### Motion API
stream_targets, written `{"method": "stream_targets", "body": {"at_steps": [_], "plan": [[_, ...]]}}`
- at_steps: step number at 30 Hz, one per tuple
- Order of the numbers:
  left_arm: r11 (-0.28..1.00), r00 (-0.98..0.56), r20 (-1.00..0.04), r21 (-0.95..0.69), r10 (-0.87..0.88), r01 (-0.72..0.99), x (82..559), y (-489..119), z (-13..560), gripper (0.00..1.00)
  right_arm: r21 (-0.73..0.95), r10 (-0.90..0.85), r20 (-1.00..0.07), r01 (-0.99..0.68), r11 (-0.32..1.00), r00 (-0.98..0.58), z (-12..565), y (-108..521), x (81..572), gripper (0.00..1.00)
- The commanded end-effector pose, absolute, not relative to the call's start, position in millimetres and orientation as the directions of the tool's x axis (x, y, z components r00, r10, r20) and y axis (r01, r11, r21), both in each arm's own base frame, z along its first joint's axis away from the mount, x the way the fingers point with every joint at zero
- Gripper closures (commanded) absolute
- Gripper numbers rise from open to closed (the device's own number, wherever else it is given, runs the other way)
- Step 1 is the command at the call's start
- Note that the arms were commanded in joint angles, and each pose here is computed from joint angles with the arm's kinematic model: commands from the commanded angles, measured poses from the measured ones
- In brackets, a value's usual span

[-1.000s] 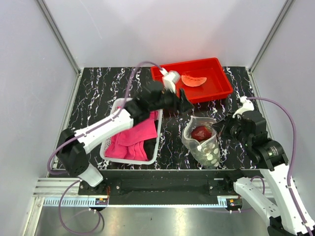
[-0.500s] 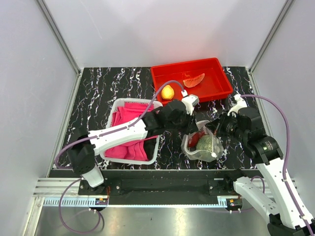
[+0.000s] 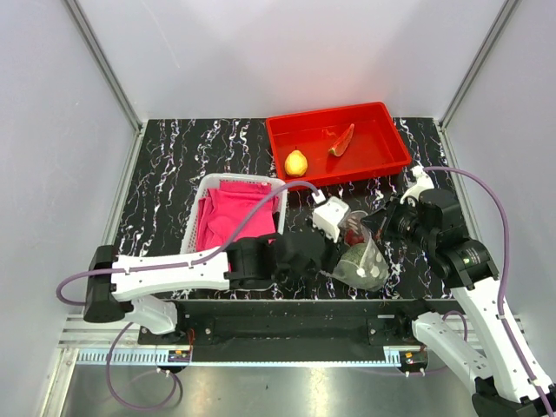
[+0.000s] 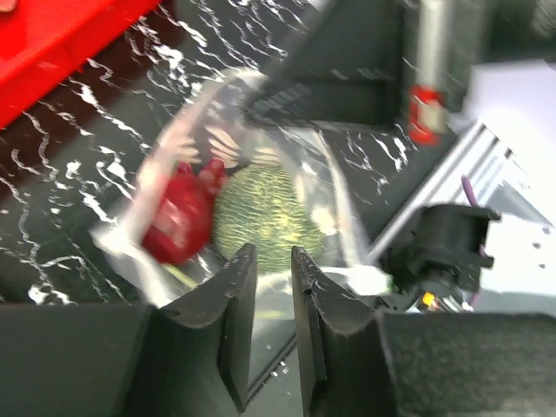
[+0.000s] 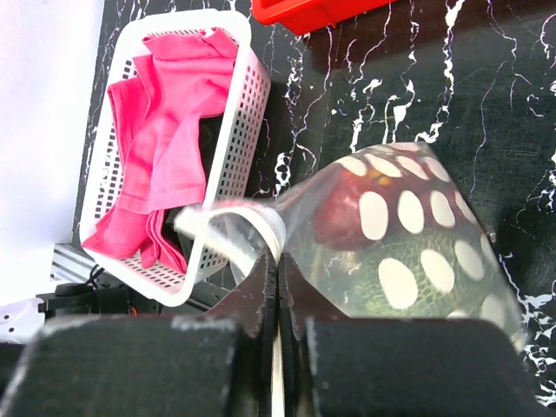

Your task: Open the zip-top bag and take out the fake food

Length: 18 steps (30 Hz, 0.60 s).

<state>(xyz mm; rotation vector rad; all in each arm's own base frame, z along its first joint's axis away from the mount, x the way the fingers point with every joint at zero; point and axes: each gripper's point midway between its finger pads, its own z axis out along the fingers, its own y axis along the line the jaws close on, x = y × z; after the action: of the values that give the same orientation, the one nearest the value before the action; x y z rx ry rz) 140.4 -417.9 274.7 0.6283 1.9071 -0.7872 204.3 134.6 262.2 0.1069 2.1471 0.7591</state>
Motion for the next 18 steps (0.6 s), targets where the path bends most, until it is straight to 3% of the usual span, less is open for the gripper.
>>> {"method": "stream_targets", "body": {"at_steps": [1, 8, 18], "plan": [[0.716, -0.404, -0.914, -0.254, 0.043, 0.650, 152, -426, 275, 0.76, 0.585, 0.355, -0.714, -0.235, 0.776, -0.603, 287, 142, 207, 1.00], [0.756, -0.443, -0.891, -0.224, 0.097, 0.616, 162, -448, 241, 0.76, 0.603, 0.361, -0.699, -0.238, 0.761, -0.617, 287, 145, 204, 1.00], [0.802, -0.469, -0.881, -0.239, 0.058, 0.548, 193, -439, 241, 0.79, 0.605, 0.359, -0.697, -0.240, 0.759, -0.620, 287, 144, 200, 1.00]]}}
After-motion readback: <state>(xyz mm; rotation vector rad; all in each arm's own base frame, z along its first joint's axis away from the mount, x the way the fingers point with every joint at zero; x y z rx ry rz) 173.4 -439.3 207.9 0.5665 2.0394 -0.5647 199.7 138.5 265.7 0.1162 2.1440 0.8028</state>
